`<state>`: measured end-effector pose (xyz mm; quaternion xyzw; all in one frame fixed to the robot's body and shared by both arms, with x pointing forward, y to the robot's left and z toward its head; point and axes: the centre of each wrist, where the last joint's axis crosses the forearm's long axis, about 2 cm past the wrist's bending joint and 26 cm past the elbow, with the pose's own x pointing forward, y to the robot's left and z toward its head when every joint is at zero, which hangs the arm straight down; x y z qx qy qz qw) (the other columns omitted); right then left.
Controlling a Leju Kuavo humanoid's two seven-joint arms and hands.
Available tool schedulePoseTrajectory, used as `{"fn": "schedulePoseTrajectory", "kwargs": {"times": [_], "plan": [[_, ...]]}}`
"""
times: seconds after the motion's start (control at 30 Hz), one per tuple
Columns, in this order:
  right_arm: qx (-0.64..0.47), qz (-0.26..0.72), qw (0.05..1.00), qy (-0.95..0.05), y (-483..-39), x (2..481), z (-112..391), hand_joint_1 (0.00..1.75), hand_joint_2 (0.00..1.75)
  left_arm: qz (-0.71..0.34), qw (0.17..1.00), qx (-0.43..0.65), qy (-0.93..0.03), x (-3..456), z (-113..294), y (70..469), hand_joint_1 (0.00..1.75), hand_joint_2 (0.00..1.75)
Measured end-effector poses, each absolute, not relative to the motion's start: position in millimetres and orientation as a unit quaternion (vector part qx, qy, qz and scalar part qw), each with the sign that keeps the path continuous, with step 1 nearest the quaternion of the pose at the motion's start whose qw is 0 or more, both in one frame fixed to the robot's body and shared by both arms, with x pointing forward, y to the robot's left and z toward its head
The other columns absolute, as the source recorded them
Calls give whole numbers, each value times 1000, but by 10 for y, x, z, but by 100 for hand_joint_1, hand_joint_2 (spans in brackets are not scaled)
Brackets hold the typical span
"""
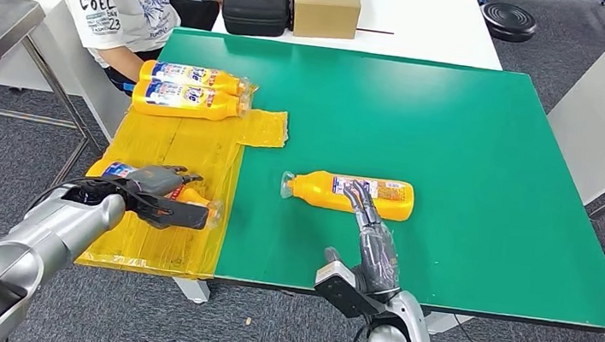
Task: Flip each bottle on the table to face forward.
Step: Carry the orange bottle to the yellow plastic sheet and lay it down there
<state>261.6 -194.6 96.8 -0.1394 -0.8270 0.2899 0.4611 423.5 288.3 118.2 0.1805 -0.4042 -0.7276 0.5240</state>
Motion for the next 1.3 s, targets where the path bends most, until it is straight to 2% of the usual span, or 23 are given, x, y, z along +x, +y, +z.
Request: {"fn": "schedulePoseTrajectory", "kwargs": {"times": [1.3], "plan": [[-132,284,461,-830,-1957,2678,954,0,0,-724,501,163,-444,4338,1364,3006,0,175]]}}
